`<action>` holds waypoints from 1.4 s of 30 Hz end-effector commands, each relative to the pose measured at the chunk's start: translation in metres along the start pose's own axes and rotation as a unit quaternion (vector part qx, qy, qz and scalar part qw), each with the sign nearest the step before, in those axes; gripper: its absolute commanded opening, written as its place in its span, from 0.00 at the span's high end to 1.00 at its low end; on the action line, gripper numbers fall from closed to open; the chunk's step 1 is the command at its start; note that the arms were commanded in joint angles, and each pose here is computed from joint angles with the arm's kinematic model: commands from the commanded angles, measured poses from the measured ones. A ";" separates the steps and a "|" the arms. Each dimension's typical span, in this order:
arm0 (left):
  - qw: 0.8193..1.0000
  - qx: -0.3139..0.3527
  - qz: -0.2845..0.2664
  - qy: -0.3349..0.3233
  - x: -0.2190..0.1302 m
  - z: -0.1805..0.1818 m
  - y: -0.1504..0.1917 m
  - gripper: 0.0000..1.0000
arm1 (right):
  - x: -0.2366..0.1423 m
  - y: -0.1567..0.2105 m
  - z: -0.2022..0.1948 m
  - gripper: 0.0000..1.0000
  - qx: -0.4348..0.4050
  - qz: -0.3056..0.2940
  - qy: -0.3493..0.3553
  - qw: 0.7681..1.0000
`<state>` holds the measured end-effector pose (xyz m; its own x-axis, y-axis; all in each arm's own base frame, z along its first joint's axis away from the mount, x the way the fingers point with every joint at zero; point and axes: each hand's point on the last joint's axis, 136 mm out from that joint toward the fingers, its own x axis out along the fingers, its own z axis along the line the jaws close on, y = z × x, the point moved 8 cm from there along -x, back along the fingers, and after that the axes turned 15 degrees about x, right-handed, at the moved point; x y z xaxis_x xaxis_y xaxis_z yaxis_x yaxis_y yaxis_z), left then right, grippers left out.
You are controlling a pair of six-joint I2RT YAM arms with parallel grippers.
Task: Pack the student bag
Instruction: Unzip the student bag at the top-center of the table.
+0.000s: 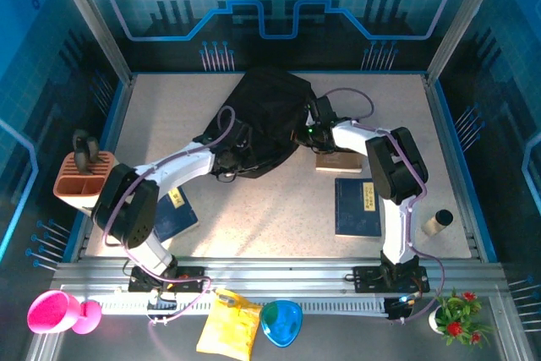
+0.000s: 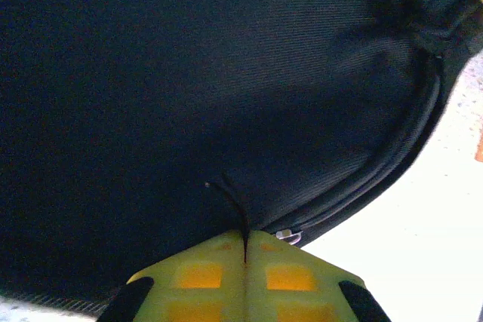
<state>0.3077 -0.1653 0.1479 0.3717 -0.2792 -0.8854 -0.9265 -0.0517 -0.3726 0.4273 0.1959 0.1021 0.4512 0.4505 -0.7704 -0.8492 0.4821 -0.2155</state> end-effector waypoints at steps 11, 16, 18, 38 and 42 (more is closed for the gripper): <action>0.996 0.060 -0.026 0.054 -0.018 -0.004 -0.008 1.00 | -0.065 0.033 0.013 0.37 0.089 0.012 -0.016 0.996; 0.994 0.078 -0.034 0.069 -0.019 -0.007 -0.008 1.00 | -0.061 0.068 0.022 0.22 0.127 0.035 -0.002 0.991; 0.993 0.082 -0.037 0.073 -0.018 -0.007 -0.007 1.00 | -0.053 0.077 0.027 0.22 0.139 0.041 -0.004 0.989; 0.989 0.055 -0.052 -0.129 -0.038 0.051 0.011 1.00 | -0.011 0.081 0.020 0.82 0.072 0.003 0.103 0.992; 0.986 0.052 -0.037 -0.155 -0.036 0.060 0.015 1.00 | -0.013 0.075 0.020 0.83 0.054 -0.009 0.105 0.993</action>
<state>0.2944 -0.1161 0.1626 0.4921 -0.0922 -0.8657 -0.8687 0.0129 -0.4952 0.3586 0.2580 0.1096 0.3640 0.3901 -0.8458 -0.8128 0.5765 -0.0839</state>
